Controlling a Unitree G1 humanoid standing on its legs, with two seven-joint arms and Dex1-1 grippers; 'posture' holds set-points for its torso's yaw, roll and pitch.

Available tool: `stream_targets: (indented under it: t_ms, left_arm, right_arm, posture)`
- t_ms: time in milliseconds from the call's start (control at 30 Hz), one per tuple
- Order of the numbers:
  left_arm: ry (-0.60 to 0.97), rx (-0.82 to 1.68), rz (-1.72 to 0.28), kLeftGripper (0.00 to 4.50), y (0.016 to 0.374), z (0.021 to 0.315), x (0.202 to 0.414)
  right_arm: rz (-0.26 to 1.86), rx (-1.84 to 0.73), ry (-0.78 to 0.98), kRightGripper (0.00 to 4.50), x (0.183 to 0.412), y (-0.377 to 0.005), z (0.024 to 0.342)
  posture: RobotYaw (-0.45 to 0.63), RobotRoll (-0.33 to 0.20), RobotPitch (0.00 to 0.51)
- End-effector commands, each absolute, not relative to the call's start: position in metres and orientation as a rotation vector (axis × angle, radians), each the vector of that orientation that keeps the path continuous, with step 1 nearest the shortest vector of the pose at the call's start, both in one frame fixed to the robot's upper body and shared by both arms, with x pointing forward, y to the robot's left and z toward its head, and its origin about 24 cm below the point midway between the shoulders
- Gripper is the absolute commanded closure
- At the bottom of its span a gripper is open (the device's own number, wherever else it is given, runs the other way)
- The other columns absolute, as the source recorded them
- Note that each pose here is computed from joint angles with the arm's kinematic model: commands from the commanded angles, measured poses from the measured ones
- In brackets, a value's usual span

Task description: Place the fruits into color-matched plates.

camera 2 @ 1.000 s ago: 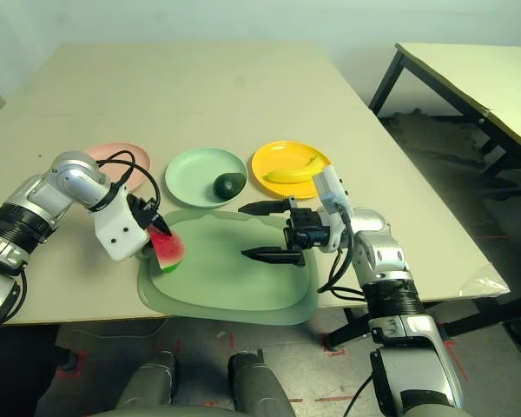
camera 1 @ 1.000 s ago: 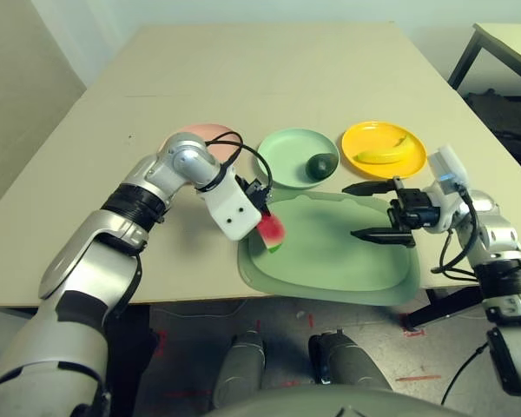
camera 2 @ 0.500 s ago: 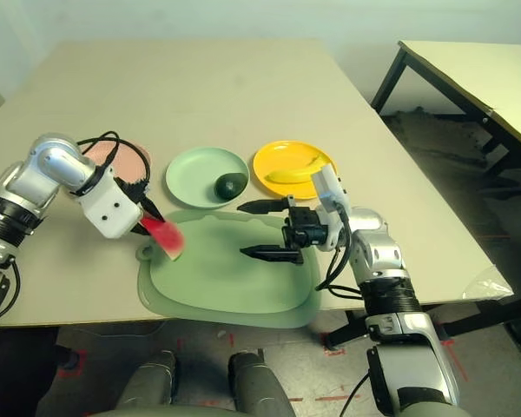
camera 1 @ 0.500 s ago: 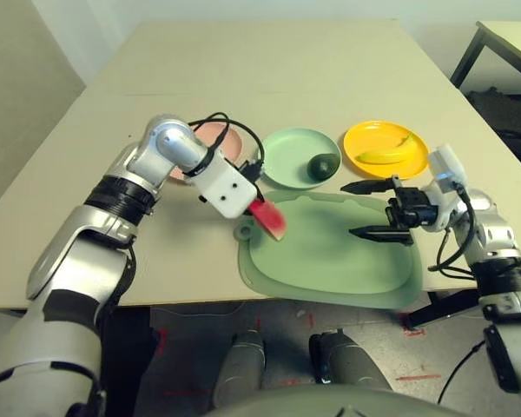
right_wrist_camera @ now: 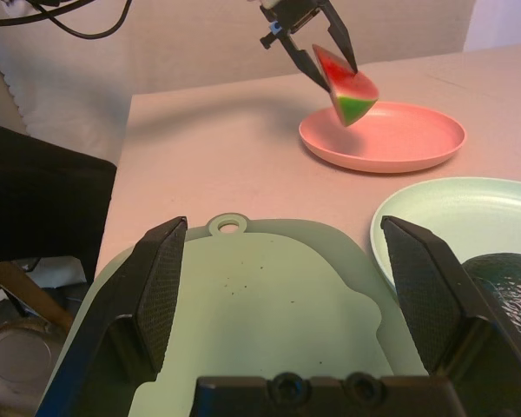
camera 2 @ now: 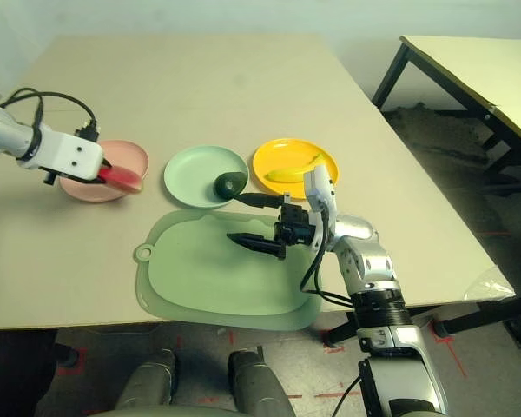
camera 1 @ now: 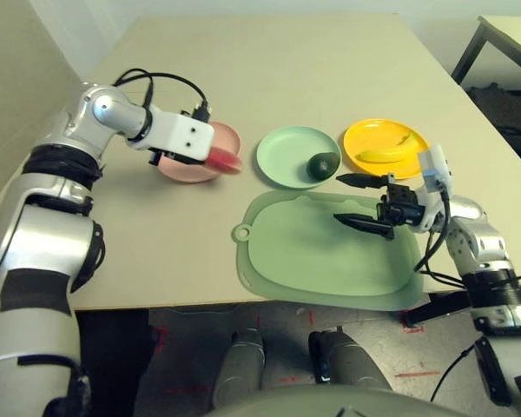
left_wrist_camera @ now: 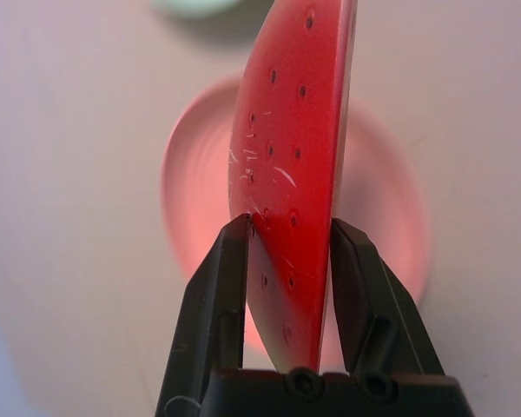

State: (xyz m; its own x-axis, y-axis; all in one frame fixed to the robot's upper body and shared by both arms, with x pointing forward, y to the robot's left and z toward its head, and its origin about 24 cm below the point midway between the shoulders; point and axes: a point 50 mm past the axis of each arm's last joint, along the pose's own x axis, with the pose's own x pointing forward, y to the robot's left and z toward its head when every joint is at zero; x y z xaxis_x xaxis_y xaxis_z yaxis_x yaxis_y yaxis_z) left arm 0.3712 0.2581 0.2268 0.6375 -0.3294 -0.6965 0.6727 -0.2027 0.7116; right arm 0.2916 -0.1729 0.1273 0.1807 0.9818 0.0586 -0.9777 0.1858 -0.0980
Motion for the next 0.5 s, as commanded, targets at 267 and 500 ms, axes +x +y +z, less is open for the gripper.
stream_targets:
  t_ms: [267, 500]
  left_arm:
    - [0.379, 1.502, -0.723, 3.12, 0.271, 0.196, 0.382]
    - [0.406, 1.510, -0.663, 2.38, 0.276, 0.187, 0.383]
  right_arm:
    - [1.379, -0.040, -0.106, 0.00, 0.288, -0.175, 0.128]
    - [1.366, -0.053, -0.100, 0.00, 0.287, -0.179, 0.129]
  posture:
    - [-0.02, 0.000, 0.118]
    - [-0.03, 0.000, 0.109]
